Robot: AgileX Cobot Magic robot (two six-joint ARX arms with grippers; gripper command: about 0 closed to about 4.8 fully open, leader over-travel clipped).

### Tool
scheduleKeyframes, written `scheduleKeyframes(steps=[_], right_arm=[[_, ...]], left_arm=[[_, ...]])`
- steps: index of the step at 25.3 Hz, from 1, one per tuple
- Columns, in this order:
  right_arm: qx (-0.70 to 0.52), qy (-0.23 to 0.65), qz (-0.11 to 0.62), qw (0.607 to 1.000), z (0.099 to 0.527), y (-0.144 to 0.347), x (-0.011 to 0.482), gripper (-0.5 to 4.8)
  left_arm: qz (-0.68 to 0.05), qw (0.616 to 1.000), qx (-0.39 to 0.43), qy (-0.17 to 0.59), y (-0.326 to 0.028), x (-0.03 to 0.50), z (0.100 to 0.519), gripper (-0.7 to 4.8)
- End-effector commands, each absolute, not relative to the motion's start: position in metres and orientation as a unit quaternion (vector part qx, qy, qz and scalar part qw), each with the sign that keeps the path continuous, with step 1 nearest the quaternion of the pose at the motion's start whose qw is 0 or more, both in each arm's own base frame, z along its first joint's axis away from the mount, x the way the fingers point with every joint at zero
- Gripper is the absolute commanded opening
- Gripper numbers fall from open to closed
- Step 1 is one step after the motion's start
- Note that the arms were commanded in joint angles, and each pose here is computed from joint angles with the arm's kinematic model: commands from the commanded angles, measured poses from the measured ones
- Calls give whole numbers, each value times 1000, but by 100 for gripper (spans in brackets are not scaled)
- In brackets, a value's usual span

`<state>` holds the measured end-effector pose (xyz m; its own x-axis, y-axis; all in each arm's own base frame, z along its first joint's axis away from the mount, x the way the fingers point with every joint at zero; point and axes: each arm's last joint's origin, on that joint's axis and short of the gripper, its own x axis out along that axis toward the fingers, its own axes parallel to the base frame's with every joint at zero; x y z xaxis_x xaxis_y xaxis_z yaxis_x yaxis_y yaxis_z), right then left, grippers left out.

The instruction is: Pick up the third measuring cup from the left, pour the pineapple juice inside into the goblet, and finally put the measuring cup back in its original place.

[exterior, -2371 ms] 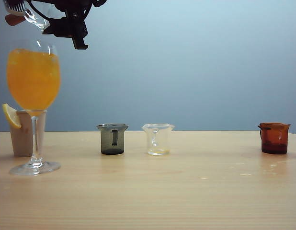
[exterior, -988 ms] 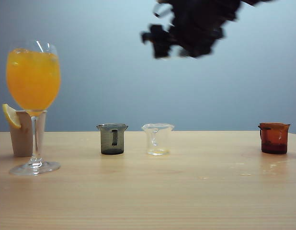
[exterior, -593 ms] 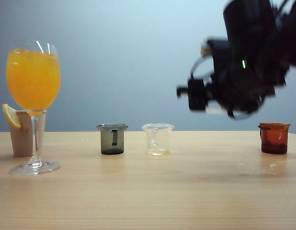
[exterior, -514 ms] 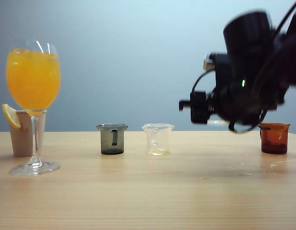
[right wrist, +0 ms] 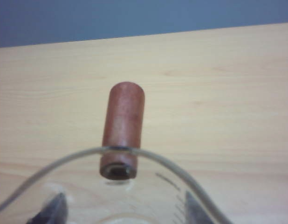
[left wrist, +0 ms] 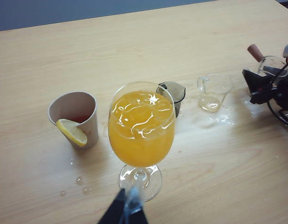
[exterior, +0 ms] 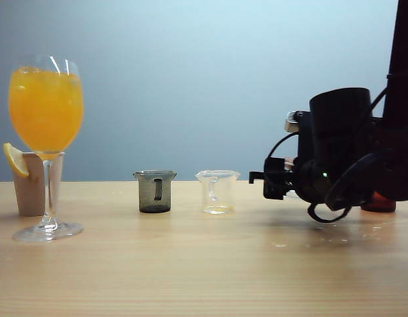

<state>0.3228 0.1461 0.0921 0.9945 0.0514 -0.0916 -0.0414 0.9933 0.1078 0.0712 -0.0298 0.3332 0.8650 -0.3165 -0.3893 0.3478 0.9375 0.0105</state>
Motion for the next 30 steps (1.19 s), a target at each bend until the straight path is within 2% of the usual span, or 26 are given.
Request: scheduleKeyframes(steps=[1,11,30], right_arm=[[28,46,42,998,97,148,330,136],[5,96,61,993,82,150,338,136],[16,100,62,993,75,147,343,136]], left_arm=[[-172,966,40,190,-30,71,335,-4],[-171,966,40,190,-30,71,335,-4],[-171,966,40,190,-30,71,335,-4]])
